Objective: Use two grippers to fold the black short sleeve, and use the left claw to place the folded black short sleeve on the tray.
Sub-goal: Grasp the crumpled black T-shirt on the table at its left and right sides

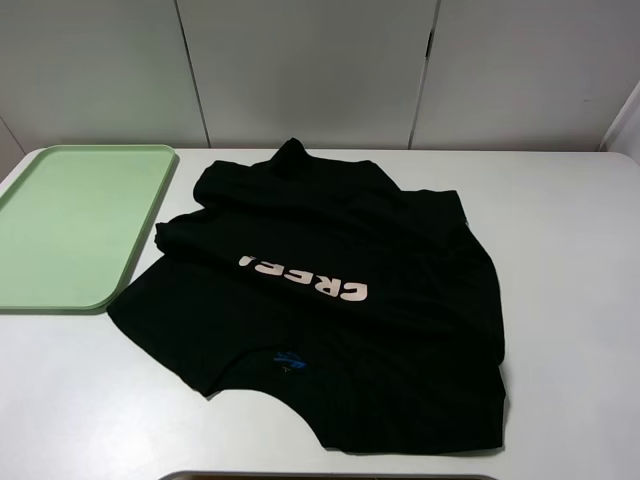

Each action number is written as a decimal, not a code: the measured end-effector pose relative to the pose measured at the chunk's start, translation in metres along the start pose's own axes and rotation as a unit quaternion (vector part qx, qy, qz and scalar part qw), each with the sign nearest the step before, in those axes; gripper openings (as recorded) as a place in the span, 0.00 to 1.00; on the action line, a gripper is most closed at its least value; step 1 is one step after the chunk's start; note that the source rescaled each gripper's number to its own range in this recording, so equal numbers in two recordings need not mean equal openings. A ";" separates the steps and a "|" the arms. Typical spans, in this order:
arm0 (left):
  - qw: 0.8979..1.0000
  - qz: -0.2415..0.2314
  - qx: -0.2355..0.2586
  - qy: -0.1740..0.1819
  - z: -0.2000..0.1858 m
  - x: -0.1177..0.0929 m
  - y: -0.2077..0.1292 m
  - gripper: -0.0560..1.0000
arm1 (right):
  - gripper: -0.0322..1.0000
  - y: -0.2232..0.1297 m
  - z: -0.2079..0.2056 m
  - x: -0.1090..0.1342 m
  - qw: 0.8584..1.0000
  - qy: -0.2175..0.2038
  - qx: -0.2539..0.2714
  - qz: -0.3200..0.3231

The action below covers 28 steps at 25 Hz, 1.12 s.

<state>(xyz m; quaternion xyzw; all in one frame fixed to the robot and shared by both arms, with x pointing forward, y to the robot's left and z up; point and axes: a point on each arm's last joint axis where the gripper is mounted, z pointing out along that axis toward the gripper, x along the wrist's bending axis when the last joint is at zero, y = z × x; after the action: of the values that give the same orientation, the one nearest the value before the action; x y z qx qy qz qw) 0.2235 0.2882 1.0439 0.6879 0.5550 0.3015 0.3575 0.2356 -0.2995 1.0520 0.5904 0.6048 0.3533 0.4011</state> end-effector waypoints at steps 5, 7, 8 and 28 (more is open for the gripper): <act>1.000 0.000 0.000 0.000 0.000 0.000 0.000 1.00 | 0.99 0.000 0.000 0.000 1.000 0.000 0.000 0.000; 1.000 0.000 0.000 0.000 0.000 0.000 0.000 1.00 | 0.99 0.000 0.000 0.000 1.000 0.000 0.000 0.000; 1.000 0.000 0.000 0.000 0.000 0.000 0.000 1.00 | 0.99 0.000 0.000 0.000 1.000 0.000 0.000 0.000; 1.000 0.000 0.000 0.000 0.000 0.000 0.000 1.00 | 0.99 0.000 0.000 0.000 1.000 0.000 0.000 0.000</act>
<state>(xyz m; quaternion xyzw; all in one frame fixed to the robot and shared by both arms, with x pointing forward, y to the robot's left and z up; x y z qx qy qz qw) 0.2235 0.2882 1.0439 0.6879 0.5550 0.3015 0.3575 0.2356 -0.2995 1.0520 0.5904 0.6048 0.3533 0.4011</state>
